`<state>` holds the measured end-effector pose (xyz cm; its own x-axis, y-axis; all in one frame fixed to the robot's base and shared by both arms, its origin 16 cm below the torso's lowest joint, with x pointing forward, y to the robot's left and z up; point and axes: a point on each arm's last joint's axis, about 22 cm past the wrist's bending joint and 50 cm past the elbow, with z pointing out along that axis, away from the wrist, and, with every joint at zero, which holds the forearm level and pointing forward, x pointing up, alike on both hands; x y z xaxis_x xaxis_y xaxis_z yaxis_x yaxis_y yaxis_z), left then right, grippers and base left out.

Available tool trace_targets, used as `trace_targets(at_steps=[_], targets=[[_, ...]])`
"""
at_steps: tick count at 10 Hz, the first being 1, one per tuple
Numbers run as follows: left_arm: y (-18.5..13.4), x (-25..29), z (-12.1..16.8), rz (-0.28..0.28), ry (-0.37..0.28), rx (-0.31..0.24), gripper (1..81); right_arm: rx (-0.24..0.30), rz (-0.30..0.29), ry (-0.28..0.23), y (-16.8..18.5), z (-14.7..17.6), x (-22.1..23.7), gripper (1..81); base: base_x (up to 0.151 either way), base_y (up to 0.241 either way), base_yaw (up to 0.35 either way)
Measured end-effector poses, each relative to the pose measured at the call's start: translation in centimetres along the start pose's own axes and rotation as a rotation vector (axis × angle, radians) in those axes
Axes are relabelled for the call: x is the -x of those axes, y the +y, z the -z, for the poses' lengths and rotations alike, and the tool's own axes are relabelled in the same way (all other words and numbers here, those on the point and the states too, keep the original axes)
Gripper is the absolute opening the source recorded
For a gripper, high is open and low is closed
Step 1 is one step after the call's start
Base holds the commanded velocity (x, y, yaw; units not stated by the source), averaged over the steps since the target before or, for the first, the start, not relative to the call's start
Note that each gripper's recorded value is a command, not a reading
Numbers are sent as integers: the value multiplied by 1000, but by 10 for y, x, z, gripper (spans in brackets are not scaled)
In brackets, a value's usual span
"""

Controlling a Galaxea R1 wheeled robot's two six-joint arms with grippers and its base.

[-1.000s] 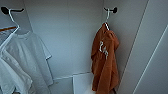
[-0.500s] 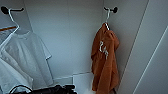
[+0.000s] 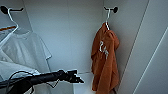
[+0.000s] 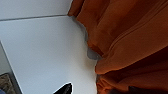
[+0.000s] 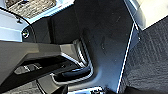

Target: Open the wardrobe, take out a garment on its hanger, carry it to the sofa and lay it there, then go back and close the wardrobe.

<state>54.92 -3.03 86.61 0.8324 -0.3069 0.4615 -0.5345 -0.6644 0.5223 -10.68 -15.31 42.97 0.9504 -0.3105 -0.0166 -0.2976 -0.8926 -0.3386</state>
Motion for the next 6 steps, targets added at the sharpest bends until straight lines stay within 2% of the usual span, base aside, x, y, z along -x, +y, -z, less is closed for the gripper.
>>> trace_targets(at_steps=[4,6], targets=[[60,-102,41,-9,117,20,811,-3,2,7,-3,-1,-7,811,0,0,0],[90,-138,56,14,160,39,811,-8,2,18,-4,-1,-9,811,0,0,0]])
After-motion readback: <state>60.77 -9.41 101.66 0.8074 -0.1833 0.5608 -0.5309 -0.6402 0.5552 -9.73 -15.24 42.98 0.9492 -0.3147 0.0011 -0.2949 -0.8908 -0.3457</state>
